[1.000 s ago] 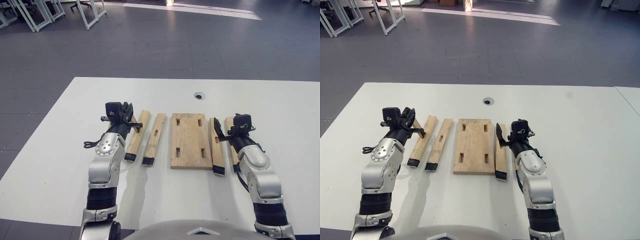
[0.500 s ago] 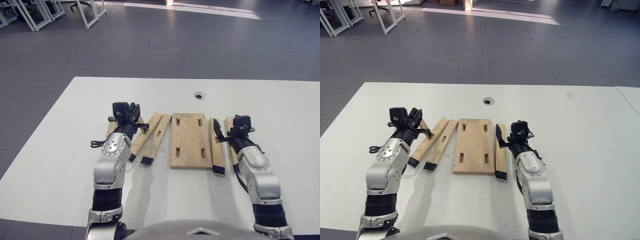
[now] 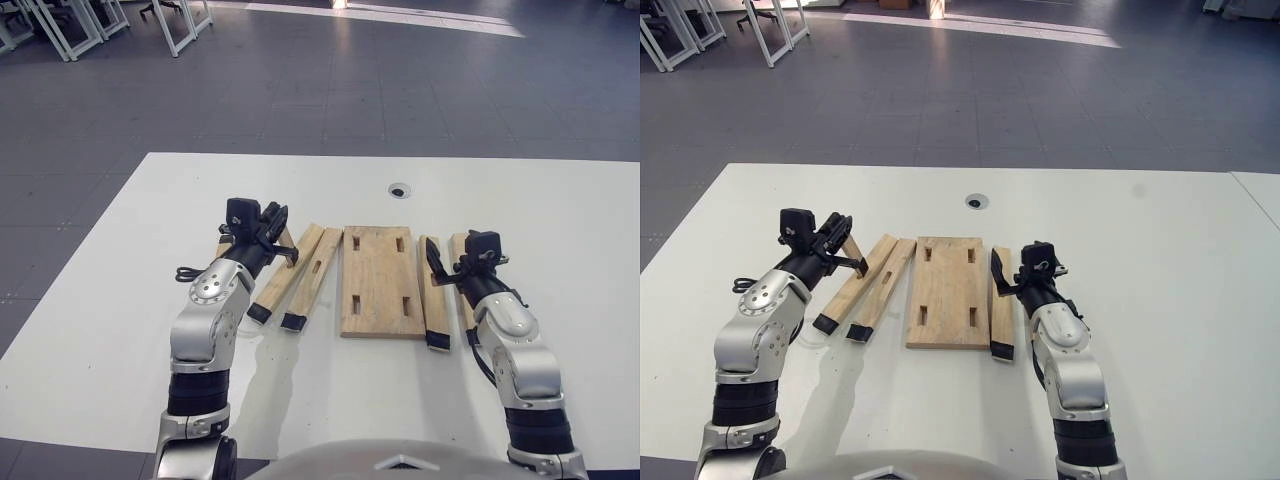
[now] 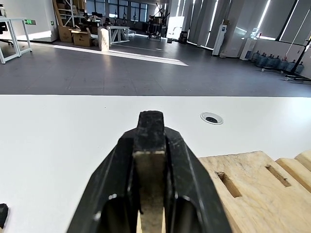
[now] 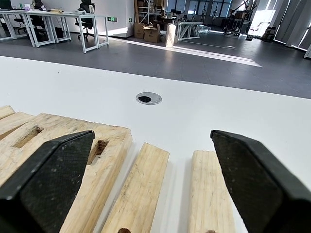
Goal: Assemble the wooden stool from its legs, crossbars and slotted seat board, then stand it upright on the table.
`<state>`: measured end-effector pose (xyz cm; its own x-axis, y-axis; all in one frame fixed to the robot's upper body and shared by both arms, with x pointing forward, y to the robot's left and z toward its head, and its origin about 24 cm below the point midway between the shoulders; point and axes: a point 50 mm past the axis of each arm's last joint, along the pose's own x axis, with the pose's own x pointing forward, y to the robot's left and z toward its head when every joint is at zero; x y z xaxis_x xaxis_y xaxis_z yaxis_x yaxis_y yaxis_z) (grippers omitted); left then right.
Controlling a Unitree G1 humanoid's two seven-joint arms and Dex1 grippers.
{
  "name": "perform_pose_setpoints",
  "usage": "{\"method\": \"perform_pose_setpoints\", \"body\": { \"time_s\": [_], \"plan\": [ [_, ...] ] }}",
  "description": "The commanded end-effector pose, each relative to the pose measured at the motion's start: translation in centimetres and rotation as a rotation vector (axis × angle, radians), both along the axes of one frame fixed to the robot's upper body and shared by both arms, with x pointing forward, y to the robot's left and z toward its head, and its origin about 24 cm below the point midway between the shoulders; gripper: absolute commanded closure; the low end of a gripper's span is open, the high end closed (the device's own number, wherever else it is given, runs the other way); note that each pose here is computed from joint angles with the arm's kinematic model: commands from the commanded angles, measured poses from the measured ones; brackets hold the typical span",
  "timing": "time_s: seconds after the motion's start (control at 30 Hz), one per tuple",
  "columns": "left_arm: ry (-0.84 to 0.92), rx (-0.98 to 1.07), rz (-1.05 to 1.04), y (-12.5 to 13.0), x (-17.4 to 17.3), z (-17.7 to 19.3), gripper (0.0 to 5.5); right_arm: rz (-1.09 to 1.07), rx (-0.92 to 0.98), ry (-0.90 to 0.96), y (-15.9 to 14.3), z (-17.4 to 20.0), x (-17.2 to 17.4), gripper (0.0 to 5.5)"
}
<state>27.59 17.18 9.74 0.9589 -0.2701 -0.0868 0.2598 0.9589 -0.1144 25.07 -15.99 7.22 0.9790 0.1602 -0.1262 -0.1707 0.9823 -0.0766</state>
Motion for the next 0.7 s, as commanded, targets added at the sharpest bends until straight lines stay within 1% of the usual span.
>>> {"method": "perform_pose_setpoints", "body": {
  "time_s": [0.03, 0.17, 0.4, 0.7],
  "plan": [
    [-0.003, 0.013, -0.017, 0.0, 0.2, 0.3, 5.07, 0.001, -0.002, 0.019, 0.1, -0.3, -0.1, 1.09],
    [0.008, 0.022, -0.015, 0.4, 0.2, -0.1, 5.07, -0.002, -0.001, 0.020, 0.1, -0.4, -0.2, 1.09],
    [-0.007, 0.041, -0.022, 0.9, 0.8, 0.3, 5.07, 0.001, -0.001, 0.021, 0.2, -0.4, -0.2, 1.09],
    [0.039, 0.034, -0.055, 0.4, 0.1, -1.1, 5.07, 0.001, -0.003, 0.023, 0.1, -0.4, -0.4, 1.09]
  ]
}}
